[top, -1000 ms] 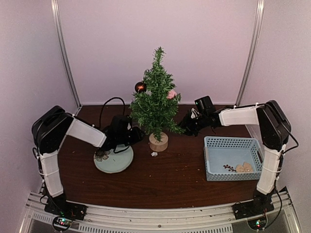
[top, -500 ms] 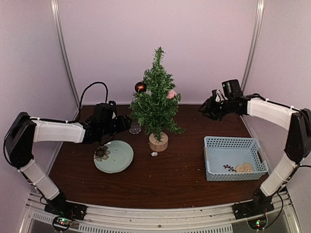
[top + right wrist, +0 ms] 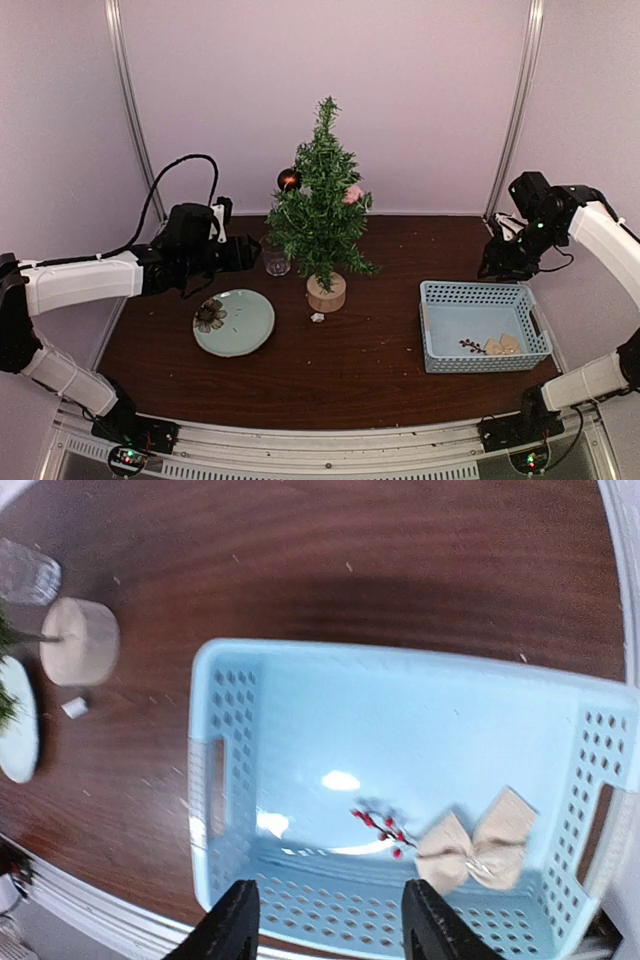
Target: Decorate the small christmas tree
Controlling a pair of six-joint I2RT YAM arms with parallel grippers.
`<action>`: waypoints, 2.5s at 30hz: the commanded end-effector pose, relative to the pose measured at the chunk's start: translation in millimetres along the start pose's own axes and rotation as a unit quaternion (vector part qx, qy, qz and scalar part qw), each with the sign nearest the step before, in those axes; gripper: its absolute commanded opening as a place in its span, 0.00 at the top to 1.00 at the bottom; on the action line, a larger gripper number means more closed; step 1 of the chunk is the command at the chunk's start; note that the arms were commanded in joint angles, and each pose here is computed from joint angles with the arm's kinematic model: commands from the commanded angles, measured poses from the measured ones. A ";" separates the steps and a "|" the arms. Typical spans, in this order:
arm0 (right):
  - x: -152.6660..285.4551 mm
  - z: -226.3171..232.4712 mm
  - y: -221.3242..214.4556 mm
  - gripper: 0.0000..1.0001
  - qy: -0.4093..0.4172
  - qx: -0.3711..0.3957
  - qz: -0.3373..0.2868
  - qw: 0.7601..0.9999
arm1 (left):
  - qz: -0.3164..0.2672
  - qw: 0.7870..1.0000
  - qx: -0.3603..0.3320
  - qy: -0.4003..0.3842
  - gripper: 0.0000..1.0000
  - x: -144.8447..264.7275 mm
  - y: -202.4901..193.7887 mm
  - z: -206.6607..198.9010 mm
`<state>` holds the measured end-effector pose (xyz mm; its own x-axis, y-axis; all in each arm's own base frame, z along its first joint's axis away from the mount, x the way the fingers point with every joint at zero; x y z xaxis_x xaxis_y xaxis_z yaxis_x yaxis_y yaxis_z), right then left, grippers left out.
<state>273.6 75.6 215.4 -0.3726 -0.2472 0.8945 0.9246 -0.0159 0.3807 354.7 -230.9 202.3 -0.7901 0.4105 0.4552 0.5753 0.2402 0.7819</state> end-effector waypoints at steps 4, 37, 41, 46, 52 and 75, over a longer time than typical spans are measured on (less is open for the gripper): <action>-7.1 -44.6 -42.9 0.56 -0.114 0.035 0.163 0.979 | 0.023 0.999 -0.018 -0.032 0.37 -2.4 -6.3 -9.5; -128.8 -112.9 -109.8 0.58 -0.227 -0.348 0.126 0.901 | -0.027 0.999 0.019 -0.009 0.36 10.5 14.5 -2.8; -132.9 -117.8 -84.4 0.87 -0.224 -0.318 0.113 0.914 | -0.031 0.999 0.018 -0.005 0.36 15.0 15.6 -0.6; -127.1 -113.7 -50.8 1.00 -0.210 -0.250 0.111 0.939 | -0.031 0.999 0.014 0.000 0.36 19.9 14.5 2.1; -106.6 -89.3 -18.2 1.00 -0.169 -0.146 0.098 0.970 | -0.024 1.000 0.007 0.006 0.36 26.1 9.8 6.7; -41.2 134.6 -29.5 1.00 0.167 0.156 0.115 0.967 | -0.017 0.937 -0.302 -0.175 0.38 68.8 -24.8 -86.2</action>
<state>283.9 176.7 180.1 -0.2328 -0.3264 0.9161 0.8881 0.3124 0.3370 314.9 -236.1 219.3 -0.7480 0.5041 0.4317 0.5276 0.0571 0.8476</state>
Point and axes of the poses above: each gripper's point midway between its finger pads, its own x axis back along the fingers, its own z axis along the line the jaws close on, y = z × x, the point moved 1 cm from there along x, back along the fingers, and after that the axes turned 5 degrees about x, right-handed, at the moved point
